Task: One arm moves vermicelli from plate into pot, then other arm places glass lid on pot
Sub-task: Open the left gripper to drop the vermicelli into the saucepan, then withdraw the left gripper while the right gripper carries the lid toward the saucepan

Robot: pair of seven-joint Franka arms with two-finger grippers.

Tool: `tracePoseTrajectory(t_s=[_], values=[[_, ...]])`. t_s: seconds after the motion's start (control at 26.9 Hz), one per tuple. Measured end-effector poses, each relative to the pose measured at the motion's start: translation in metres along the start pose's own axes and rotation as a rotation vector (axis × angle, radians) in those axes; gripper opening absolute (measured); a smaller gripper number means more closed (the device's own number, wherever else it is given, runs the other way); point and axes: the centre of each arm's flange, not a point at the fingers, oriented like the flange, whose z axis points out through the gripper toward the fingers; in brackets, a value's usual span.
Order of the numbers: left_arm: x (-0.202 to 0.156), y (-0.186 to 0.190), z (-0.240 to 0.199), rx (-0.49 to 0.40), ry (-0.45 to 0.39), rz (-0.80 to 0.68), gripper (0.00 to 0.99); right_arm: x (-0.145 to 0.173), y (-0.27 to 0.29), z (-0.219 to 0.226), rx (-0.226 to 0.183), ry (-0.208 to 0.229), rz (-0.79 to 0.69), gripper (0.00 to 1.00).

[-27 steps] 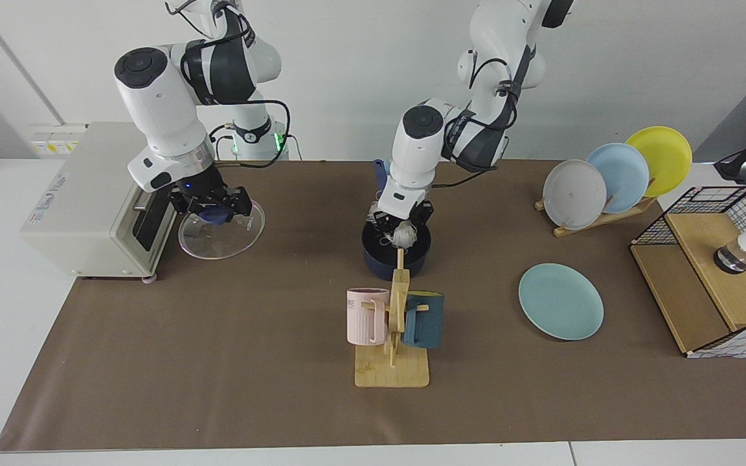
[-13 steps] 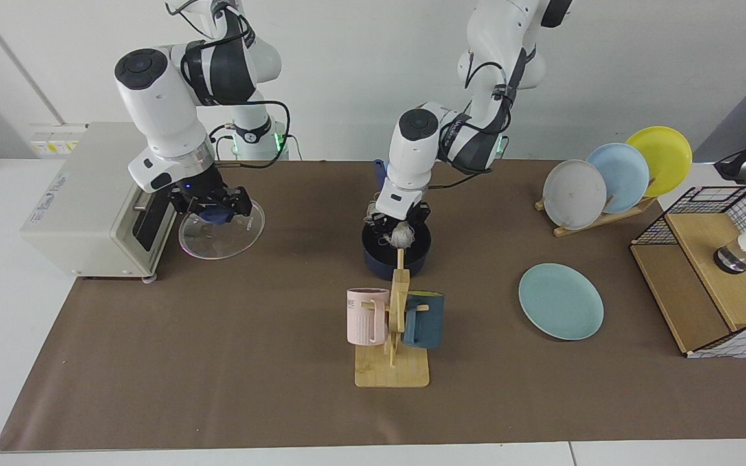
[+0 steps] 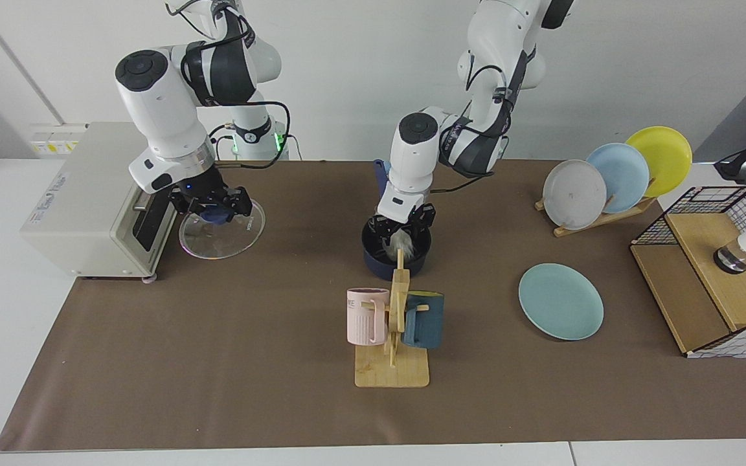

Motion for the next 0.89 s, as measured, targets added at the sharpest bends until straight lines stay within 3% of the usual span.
tracePoseTrajectory(t_s=[0.11,0.48,0.89], values=[[0.008,-0.003,-0.009,-0.002,0.022,-0.006,0.978,0.0,0.0,0.001,-0.001,-0.003,0.0,0.44],[0.077,-0.065,-0.09,0.086,-0.002,-0.031,0.991,-0.003,-0.011,0.003,0.002,-0.01,0.017,0.44],[0.124,-0.167,-0.169,0.095,0.041,-0.166,0.991,-0.039,-0.127,0.005,0.006,-0.008,0.125,0.44]])
